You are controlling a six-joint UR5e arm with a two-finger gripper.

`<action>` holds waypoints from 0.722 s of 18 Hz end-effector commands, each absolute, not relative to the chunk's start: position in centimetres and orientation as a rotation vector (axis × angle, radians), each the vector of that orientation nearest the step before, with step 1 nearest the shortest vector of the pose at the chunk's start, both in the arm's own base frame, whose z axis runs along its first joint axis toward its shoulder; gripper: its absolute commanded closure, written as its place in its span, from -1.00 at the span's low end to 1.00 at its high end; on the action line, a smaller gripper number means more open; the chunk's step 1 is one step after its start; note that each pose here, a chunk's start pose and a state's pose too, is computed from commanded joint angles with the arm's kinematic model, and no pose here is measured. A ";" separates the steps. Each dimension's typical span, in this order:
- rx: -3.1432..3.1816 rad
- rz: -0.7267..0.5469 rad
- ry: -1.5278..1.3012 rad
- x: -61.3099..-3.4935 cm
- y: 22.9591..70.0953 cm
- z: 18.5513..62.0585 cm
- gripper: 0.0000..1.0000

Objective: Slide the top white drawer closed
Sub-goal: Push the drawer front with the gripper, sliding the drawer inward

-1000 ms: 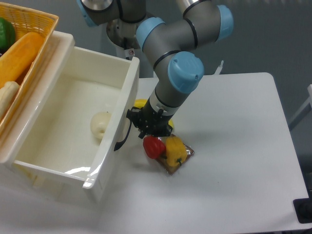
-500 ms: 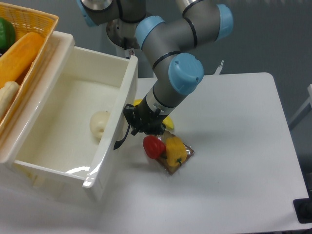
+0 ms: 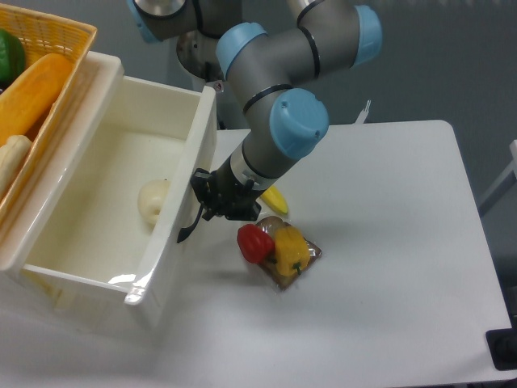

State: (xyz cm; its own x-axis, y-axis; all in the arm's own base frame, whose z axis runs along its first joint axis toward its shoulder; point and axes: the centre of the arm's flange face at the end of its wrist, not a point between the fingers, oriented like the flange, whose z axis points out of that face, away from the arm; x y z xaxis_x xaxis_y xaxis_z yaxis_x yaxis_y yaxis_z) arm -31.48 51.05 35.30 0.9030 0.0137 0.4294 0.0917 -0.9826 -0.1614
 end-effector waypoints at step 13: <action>-2.901 -0.697 -0.060 -27.6 53.1 35.2 0.95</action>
State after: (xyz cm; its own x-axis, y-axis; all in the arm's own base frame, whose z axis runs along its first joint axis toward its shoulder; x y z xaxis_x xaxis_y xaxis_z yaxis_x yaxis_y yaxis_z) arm -27.55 53.13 35.21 0.8908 0.0024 0.4545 0.0758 -0.9868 -0.1434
